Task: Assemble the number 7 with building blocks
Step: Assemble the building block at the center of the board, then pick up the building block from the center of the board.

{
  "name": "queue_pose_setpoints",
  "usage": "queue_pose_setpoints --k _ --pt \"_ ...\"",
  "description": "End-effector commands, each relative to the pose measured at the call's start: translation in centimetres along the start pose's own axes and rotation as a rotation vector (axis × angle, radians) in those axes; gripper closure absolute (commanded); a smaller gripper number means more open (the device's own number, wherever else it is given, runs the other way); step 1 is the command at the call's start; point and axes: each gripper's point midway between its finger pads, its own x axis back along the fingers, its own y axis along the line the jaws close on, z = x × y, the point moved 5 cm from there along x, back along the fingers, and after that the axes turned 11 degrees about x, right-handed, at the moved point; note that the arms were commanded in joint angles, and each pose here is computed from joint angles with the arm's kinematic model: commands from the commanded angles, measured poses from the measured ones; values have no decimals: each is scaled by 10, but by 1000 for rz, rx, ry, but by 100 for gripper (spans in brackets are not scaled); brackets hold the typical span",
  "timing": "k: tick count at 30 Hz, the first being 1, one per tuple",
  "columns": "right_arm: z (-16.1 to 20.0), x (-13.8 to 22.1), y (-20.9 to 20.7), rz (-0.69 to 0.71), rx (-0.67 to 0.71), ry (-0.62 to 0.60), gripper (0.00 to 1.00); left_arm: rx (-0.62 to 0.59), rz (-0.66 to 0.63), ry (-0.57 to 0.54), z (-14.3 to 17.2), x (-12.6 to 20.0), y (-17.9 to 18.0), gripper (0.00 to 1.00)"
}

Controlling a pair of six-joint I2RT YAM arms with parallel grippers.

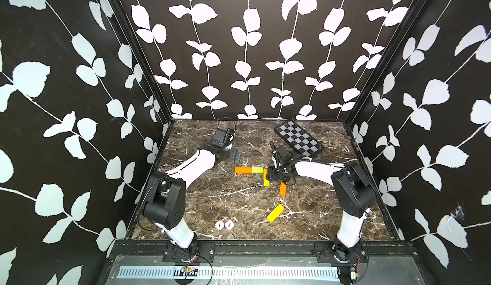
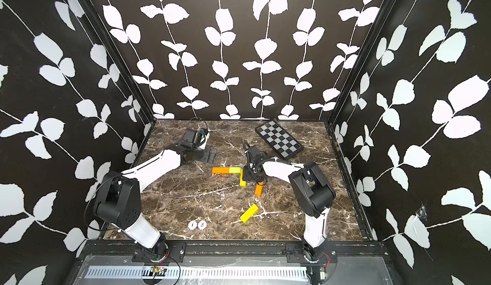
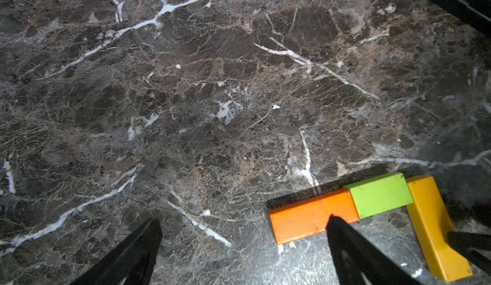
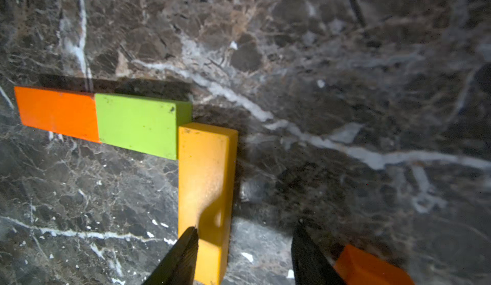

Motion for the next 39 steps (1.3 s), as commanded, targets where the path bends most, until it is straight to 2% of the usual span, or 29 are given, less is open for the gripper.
queue_pose_setpoints --k 1,8,11,16,19,22,30,36,39 --pt "-4 15 -5 45 22 -41 43 -7 2 -31 -2 11 0 1" --pt "-18 43 3 23 72 -165 43 -19 19 -27 -2 10 -2 1" --pt "-20 57 1 60 93 -187 43 -24 26 -19 -1 10 -3 1" --pt "2 67 -29 214 102 -108 44 -40 44 -8 2 10 -5 1" --pt "20 64 -49 243 63 -63 47 -44 41 -1 4 10 -5 1" --pt "30 72 -59 247 32 -66 47 -48 50 -1 3 10 -7 1" --pt "43 58 -56 186 33 24 48 -46 38 -3 3 10 -6 1" --pt "56 64 -50 128 62 7 48 -45 42 -4 3 11 -7 1" --pt "63 73 -52 157 67 -40 42 -56 66 8 4 11 -12 2"
